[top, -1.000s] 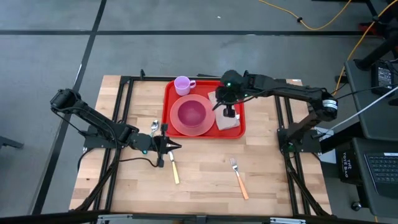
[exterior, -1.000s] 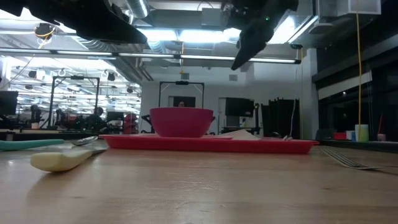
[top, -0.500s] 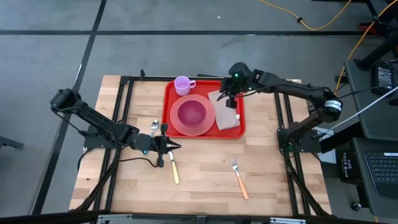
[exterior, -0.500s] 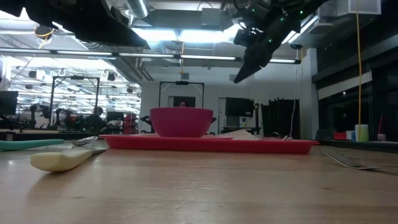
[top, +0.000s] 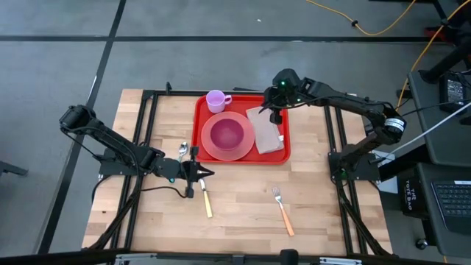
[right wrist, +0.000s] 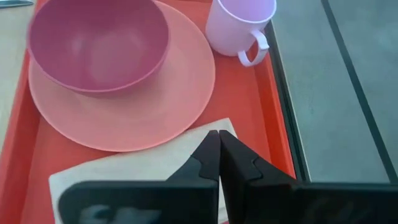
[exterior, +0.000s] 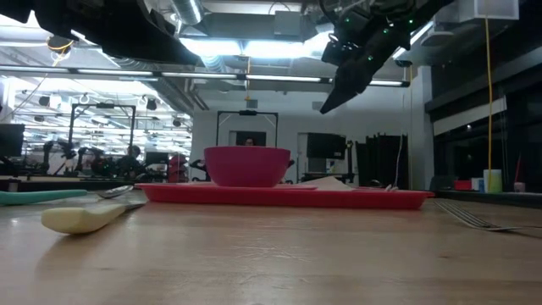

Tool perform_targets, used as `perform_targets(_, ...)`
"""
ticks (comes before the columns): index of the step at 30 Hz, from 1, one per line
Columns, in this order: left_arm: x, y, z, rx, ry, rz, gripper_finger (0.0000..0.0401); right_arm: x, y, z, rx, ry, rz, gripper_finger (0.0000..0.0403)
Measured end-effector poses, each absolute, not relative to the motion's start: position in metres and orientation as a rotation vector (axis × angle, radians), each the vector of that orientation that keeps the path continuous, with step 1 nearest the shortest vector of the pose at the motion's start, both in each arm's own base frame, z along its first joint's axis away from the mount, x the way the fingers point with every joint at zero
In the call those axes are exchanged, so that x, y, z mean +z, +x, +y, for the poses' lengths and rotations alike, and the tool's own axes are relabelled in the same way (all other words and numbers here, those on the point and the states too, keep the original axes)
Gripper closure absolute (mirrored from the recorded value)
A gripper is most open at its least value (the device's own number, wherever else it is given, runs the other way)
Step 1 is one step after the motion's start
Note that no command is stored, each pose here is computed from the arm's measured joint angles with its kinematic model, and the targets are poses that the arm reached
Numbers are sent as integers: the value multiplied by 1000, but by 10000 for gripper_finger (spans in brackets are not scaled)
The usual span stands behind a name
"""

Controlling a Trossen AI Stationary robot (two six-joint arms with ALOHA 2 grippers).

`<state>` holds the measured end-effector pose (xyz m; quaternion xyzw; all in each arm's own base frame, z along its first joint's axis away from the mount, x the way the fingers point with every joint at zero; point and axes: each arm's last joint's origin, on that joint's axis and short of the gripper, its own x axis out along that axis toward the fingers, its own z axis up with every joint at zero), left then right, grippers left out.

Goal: Set up tray
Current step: Put the brown napkin on the red serving tray to the right of the pink plate

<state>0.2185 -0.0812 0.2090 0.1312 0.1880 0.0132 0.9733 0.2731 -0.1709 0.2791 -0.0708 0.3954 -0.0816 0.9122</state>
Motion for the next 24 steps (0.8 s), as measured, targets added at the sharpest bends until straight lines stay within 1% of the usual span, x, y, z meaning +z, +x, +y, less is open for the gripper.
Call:
perform_targets(8, 209, 218, -81, 26, 265, 380, 400, 279, 273, -171, -152, -164, 813, 400)
perform_targets(16, 209, 219, -81, 26, 265, 379, 394, 278, 272, -174, -157, -158, 807, 400)
perform_targets(24, 209, 219, -81, 25, 264, 379, 393, 260, 262, -182, -184, -135, 830, 400)
